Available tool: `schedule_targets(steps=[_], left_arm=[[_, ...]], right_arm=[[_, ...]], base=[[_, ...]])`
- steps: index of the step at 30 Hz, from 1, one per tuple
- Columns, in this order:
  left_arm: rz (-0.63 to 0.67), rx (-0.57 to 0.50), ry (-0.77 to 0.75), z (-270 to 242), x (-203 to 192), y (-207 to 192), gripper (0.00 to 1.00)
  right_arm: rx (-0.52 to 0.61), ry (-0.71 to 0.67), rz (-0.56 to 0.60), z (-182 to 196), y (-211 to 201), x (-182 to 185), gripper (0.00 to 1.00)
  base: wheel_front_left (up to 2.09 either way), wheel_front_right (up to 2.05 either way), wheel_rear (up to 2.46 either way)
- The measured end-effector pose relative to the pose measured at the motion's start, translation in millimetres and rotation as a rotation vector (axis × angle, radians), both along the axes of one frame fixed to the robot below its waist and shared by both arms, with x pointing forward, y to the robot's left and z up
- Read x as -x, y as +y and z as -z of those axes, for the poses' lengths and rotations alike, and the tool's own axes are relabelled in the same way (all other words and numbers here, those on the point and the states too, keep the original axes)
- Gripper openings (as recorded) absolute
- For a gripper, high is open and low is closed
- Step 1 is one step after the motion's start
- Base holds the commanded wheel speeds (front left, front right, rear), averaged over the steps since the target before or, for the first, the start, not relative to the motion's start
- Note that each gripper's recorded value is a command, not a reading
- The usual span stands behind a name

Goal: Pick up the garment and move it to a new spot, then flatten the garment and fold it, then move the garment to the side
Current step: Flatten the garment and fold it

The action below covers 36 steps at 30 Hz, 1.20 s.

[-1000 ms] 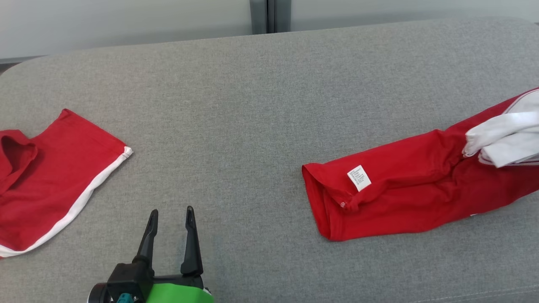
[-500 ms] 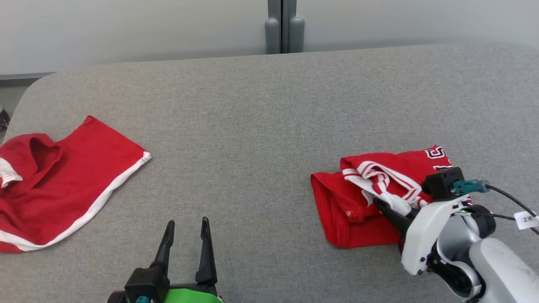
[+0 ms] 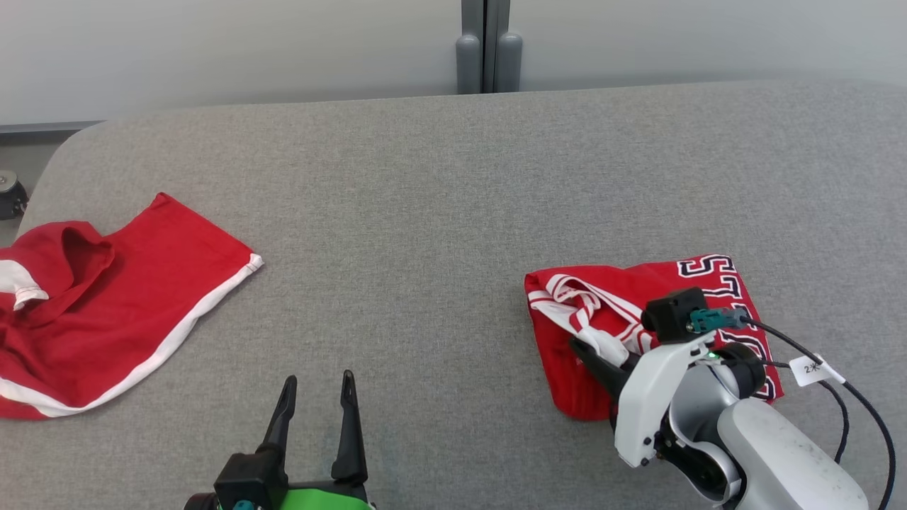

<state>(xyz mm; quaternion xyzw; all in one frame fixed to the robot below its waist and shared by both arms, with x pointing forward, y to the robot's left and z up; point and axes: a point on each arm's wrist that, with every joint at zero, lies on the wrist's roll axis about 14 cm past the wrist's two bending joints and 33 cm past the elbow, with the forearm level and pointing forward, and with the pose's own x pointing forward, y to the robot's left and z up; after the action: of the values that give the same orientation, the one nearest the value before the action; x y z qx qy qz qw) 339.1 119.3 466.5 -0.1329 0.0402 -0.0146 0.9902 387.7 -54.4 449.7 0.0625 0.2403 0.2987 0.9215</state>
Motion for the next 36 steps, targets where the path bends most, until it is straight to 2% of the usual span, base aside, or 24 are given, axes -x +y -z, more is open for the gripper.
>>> schedule_targets(steps=[2,3,4,5,10,15,19,24,30,36], left_arm=[[0.001,0.000,0.005,1,0,0,1.00],[0.002,0.000,0.008,3,0,0,1.00],[0.002,-0.001,0.011,3,1,0,1.00],[0.003,-0.001,0.014,4,1,0,1.00],[-0.001,-0.003,0.009,3,0,1,1.00],[-0.001,-0.005,-0.001,0,0,1,1.00],[-0.002,0.001,-0.016,-5,-1,1,1.00],[-0.006,0.000,-0.029,-9,-3,1,1.00],[0.000,-0.015,-0.032,-9,-6,1,1.00],[-0.009,-0.019,-0.031,-8,-7,5,1.00]], right_arm=[[-0.002,0.013,-0.009,3,4,3,0.00],[-0.002,0.018,-0.008,5,5,3,0.33],[0.000,0.017,-0.009,5,5,3,0.92],[-0.002,0.009,-0.014,4,7,2,1.00],[-0.093,-0.071,0.023,-19,9,-7,1.00],[-0.137,-0.211,0.130,-44,-20,-19,1.00],[-0.076,-0.364,0.213,-60,-57,-26,1.00],[0.015,-0.467,0.336,-59,-107,-24,1.00],[0.013,-0.496,0.461,-57,-139,-20,1.00],[0.021,-0.496,0.491,-53,-148,-20,1.00]], base=[[0.00,0.00,0.00],[0.00,0.00,0.00],[0.00,0.00,0.00],[0.00,0.00,0.00],[0.00,0.00,0.00],[0.00,0.00,0.00],[0.00,0.00,0.00],[0.00,0.00,0.00],[0.00,0.00,0.00],[0.00,0.00,0.00]])
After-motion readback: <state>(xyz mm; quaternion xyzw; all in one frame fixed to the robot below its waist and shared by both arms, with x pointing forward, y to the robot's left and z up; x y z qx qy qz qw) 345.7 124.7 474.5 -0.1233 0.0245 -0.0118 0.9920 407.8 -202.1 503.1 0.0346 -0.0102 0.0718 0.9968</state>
